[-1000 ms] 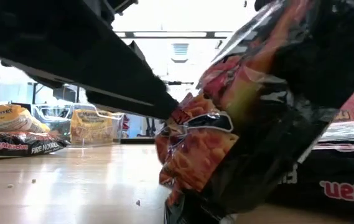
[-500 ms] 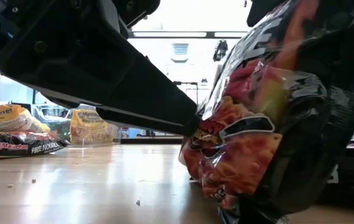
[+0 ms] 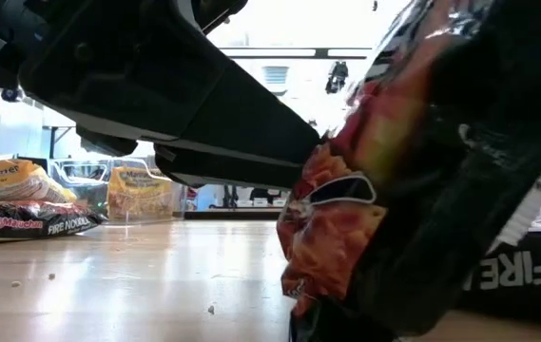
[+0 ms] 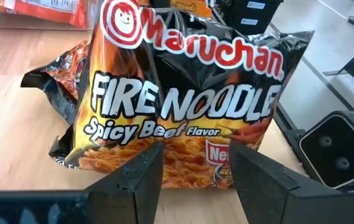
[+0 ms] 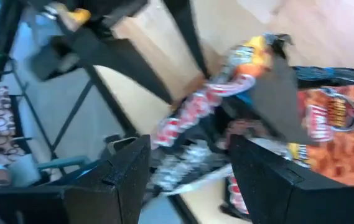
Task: Sort Maruchan noodles
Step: Put the black noodle pack into the top right transparent bin
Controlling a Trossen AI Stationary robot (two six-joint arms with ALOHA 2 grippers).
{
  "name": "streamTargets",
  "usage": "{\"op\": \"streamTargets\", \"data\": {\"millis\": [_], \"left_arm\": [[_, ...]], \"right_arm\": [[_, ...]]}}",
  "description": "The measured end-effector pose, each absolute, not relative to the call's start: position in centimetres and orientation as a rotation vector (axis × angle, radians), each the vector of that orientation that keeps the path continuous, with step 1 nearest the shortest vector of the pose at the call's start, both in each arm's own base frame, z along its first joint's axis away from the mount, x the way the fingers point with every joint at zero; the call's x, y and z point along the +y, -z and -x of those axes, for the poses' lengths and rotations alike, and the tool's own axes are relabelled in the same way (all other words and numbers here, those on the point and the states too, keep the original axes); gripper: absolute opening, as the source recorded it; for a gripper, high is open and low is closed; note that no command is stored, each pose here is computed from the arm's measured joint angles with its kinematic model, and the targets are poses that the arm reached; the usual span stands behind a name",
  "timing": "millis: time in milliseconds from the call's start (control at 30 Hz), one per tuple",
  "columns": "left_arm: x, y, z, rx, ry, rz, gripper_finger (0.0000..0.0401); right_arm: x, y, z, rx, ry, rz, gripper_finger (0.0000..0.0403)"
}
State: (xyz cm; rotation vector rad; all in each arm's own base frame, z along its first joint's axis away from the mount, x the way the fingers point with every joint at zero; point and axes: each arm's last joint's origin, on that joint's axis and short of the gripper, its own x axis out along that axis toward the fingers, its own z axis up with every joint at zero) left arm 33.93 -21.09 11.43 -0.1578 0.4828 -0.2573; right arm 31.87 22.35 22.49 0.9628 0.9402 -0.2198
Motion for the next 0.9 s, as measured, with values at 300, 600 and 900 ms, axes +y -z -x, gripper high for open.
{"op": "streamTargets", "data": {"millis": [300, 600, 900], "left_arm": [[-21.1, -11.4, -34.0, 0.476, 0.257, 0.161, 0.0164], [-21.1, -11.1, -34.2, 0.461, 0.261, 0.166, 0.0164], [-21.1, -11.4, -34.3, 0.424, 0.270, 0.174, 0.0164]], "right_arm": [[23.6, -23.9, -31.6, 0.909, 0.217, -1.031, 0.0206], [25.5, -23.0, -28.8, 0.890, 0.404, -1.116, 0.0206], [25.3, -21.8, -28.1, 0.873, 0.489, -1.126, 0.0206]]}}
